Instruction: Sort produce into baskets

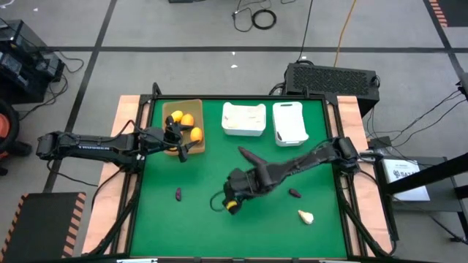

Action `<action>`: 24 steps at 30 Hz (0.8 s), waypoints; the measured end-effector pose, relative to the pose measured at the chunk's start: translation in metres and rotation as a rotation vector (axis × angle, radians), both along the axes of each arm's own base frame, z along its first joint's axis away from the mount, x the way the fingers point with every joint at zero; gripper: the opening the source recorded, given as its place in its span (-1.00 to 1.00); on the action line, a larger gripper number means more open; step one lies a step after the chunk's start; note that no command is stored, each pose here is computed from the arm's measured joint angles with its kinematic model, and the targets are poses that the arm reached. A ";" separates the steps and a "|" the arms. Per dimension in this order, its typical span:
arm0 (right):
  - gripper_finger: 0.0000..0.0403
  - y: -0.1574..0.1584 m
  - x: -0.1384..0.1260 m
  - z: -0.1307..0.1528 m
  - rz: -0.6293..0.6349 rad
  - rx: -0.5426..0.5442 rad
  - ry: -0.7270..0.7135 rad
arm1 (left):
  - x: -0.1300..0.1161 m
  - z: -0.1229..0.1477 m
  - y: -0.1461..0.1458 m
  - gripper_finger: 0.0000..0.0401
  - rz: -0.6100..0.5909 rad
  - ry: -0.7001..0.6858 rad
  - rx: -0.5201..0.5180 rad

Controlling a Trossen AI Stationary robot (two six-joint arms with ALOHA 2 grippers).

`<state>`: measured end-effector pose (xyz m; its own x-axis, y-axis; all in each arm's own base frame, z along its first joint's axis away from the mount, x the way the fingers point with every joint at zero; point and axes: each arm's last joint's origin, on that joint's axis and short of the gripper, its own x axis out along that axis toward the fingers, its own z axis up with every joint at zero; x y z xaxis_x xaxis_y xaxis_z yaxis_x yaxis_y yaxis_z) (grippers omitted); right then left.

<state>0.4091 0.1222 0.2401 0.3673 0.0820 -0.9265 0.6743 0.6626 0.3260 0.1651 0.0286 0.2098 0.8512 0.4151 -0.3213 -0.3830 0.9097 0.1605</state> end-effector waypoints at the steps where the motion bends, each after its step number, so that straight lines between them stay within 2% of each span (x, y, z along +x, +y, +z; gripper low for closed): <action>1: 0.53 0.005 -0.002 0.000 -0.004 0.006 0.006 | 0.000 0.000 0.000 0.50 0.000 -0.001 0.000; 14: 0.53 0.053 -0.024 -0.002 -0.027 0.047 0.063 | 0.000 0.000 0.000 0.50 0.000 -0.001 -0.001; 24: 0.53 0.083 -0.067 -0.006 -0.171 0.098 0.382 | 0.000 0.000 -0.001 0.50 -0.028 -0.002 -0.010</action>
